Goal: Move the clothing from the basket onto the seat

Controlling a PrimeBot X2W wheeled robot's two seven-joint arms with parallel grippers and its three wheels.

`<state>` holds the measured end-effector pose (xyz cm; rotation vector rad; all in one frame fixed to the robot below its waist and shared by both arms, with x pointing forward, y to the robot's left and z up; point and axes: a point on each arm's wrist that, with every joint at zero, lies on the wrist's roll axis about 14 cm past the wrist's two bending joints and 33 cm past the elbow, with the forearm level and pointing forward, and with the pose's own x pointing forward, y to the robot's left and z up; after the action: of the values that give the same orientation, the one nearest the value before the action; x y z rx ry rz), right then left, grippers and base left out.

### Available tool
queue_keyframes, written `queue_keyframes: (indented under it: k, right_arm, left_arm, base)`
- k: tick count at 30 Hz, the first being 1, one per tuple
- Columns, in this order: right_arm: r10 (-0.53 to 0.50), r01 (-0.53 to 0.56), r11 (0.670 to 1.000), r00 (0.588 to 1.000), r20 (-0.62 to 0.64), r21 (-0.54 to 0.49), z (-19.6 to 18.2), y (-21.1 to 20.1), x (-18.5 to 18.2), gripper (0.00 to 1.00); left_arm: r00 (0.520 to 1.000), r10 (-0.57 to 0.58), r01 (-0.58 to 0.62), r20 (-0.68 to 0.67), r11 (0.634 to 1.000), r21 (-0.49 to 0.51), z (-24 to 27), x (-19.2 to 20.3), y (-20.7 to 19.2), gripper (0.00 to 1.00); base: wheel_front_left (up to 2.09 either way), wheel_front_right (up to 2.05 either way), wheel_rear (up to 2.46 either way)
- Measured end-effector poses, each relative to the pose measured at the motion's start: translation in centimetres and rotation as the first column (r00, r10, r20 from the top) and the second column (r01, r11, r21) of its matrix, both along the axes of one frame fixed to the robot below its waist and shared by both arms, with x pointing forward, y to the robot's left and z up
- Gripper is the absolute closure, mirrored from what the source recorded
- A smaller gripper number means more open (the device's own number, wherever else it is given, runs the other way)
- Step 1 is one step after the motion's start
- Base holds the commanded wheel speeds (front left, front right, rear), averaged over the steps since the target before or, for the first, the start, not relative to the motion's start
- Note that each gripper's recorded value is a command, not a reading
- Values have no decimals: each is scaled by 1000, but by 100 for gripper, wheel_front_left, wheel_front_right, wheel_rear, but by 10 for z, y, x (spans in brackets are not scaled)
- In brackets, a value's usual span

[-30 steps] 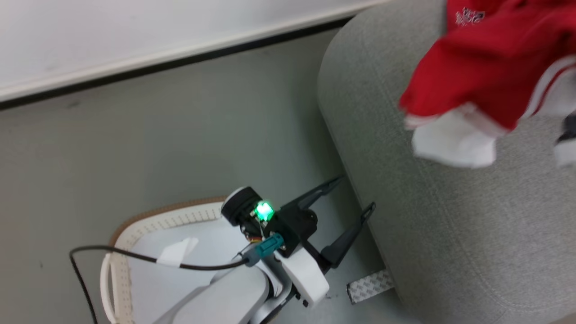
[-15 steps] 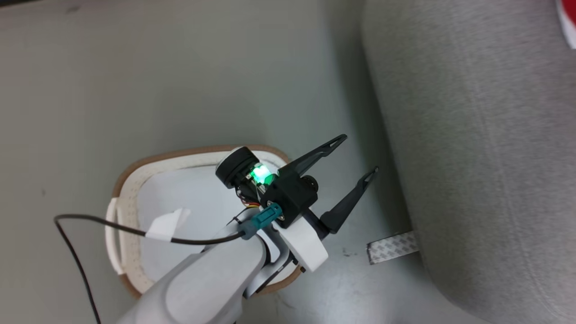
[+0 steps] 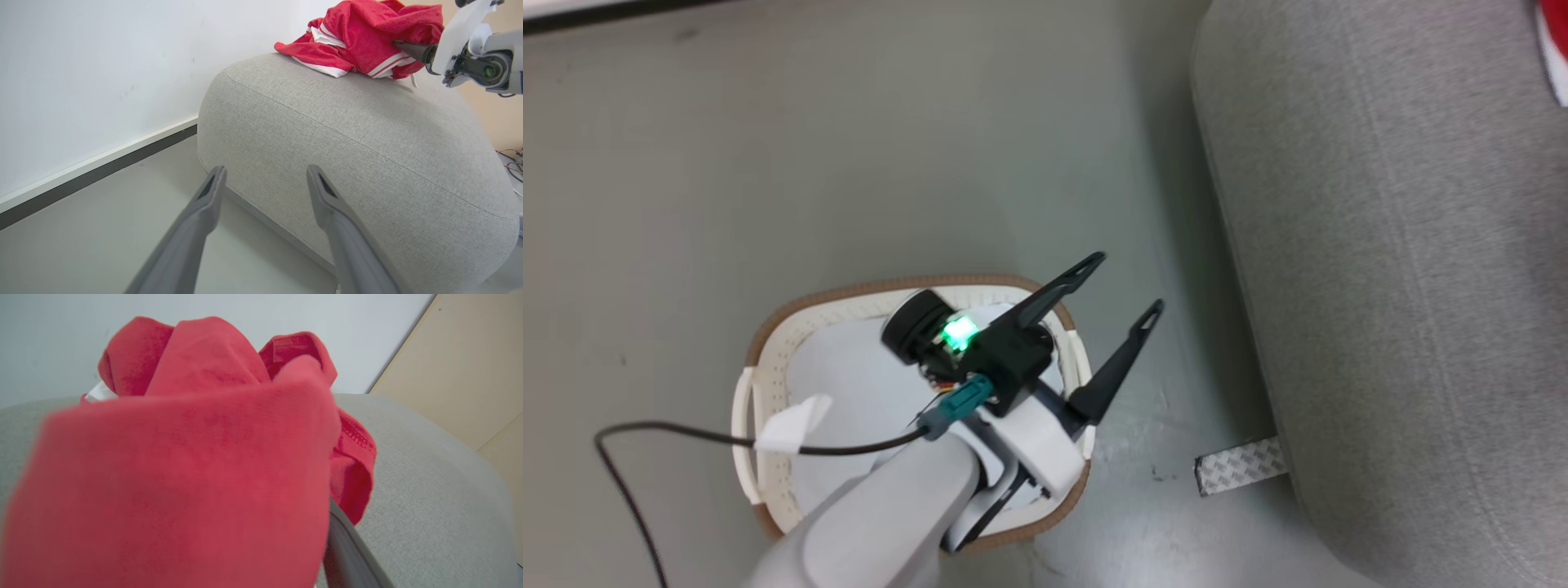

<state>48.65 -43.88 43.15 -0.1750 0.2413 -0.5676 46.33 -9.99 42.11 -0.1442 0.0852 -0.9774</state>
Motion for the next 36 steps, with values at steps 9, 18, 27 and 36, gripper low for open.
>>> queue_keyframes:
  k: [9,18,27,36]
  right_arm:
    - [22,-24,999,999,47,47,-2,35,-57,0]
    - [92,-108,988,985,149,108,13,81,-101,0]
    - [261,-301,948,923,283,107,50,143,-108,0]
    - [407,-470,868,858,314,159,49,208,-121,0]
  left_arm:
    - [994,111,-111,-10,994,0,15,-7,25,0]
    - [962,273,-273,-15,962,16,31,-19,68,0]
    - [874,486,-486,18,874,-14,60,-35,127,0]
    - [761,648,-648,32,761,8,62,-68,189,0]
  base:
    - [0,0,0]
    - [0,0,0]
    - [0,0,0]
    - [0,0,0]
